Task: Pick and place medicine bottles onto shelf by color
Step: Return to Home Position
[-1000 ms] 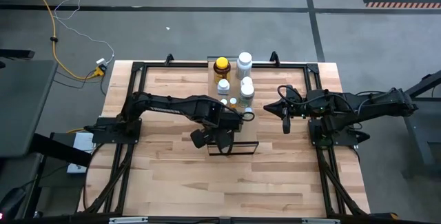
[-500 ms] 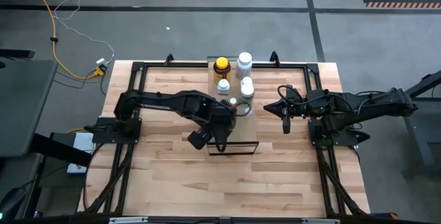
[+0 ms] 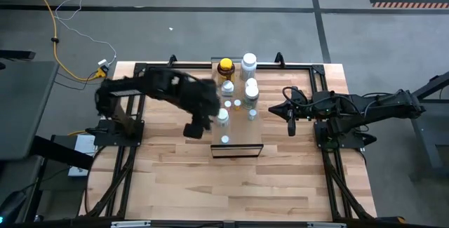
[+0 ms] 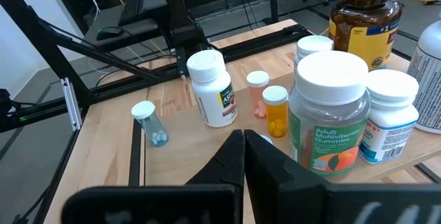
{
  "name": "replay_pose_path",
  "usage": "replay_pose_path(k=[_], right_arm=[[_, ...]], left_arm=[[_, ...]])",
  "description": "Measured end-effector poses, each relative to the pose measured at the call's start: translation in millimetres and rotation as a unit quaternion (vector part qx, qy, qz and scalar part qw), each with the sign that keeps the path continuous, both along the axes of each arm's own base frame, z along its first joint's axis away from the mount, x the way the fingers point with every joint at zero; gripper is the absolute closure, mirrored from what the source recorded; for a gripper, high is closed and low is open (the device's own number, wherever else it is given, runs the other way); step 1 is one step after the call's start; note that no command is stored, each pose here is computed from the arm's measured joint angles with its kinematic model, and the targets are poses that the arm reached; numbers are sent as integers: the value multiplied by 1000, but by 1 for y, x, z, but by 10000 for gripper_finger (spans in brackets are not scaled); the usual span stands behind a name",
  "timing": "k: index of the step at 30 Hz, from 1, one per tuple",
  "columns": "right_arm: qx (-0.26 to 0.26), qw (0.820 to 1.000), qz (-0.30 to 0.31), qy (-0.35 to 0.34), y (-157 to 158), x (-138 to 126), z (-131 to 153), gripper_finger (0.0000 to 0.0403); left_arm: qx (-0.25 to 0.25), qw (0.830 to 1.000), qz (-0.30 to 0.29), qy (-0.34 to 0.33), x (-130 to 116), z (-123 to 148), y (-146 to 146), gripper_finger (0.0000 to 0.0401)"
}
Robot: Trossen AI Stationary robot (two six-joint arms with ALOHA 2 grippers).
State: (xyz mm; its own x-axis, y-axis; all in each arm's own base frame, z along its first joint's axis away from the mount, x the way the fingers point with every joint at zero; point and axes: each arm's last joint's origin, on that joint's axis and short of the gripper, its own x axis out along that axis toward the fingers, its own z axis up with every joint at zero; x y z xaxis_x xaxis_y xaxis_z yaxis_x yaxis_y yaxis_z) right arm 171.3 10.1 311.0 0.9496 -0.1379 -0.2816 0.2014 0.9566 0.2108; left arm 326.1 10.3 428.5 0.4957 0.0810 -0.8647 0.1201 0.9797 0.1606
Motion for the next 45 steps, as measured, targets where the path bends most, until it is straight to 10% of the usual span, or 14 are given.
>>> replay_pose_path(k=[12,27,45], right_arm=[[0,1000,0,2,0,0,0,403],[1,1000,4,2,0,0,0,403],[12,1000,0,3,0,0,-1,403]], left_arm=[[-45,961,75,-262,-66,59,-1,389],[-122,844,108,-511,-143,-40,-3,400],[-150,773,147,-598,-216,-98,3,401]])
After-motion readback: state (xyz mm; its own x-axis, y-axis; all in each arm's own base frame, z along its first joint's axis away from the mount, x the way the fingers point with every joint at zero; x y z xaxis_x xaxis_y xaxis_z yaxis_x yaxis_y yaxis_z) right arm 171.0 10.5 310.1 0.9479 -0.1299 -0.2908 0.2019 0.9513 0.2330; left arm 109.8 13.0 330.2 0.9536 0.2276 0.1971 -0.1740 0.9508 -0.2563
